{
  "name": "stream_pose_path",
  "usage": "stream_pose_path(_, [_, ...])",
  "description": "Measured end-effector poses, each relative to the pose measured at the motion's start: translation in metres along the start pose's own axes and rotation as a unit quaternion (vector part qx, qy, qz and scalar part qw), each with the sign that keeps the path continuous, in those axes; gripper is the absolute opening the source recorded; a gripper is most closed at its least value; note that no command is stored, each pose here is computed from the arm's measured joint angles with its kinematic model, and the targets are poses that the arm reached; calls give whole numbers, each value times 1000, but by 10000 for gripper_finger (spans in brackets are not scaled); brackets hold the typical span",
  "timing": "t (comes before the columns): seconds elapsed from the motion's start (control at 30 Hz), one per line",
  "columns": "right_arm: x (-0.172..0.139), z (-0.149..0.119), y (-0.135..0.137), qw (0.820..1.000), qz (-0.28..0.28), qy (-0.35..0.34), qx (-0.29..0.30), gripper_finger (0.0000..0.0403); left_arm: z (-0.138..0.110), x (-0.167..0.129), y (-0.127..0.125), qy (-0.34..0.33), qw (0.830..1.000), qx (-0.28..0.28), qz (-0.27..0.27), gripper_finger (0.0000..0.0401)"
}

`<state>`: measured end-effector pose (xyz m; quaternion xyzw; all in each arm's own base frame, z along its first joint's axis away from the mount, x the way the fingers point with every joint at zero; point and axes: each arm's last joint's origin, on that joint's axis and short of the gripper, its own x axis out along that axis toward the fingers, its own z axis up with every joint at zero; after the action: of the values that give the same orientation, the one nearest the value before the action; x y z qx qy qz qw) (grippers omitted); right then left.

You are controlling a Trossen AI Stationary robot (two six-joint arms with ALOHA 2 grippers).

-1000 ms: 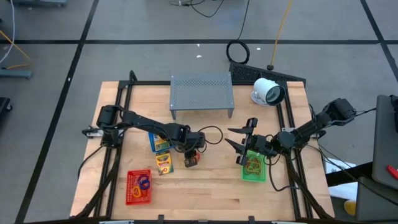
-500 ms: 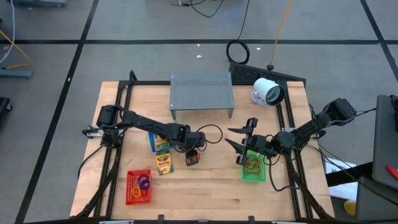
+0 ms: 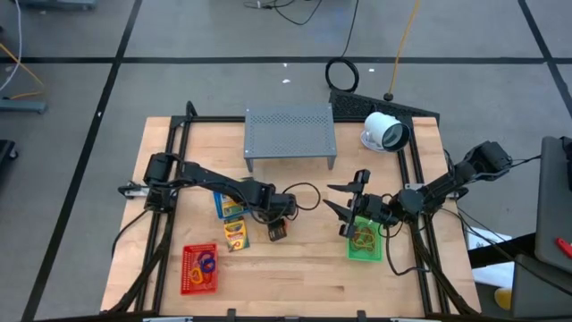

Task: Pick & Place Office Desk Supplies
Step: Put the orange spiral keychain into the red bin

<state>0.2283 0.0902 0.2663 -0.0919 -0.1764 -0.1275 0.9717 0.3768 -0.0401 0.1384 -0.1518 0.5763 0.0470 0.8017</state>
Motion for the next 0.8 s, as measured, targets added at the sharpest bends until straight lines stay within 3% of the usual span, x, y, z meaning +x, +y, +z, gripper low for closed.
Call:
stream_pose_path(0.33, [0,0,0,1000,0,0,0,169,-5,19,3,31,1000,-4,2,150])
stream_pose_path(0.43, [0,0,0,1000,-1,0,0,169,-5,20,3,31,1000,-2,5,112])
stream_pose_path(0.57, [0,0,0,1000,-1,0,0,169,-5,14,3,24,1000,12,9,25])
stream_pose_path(0.8, [0,0,0,1000,-1,0,0,169,-3,2,-1,11,1000,22,-3,7])
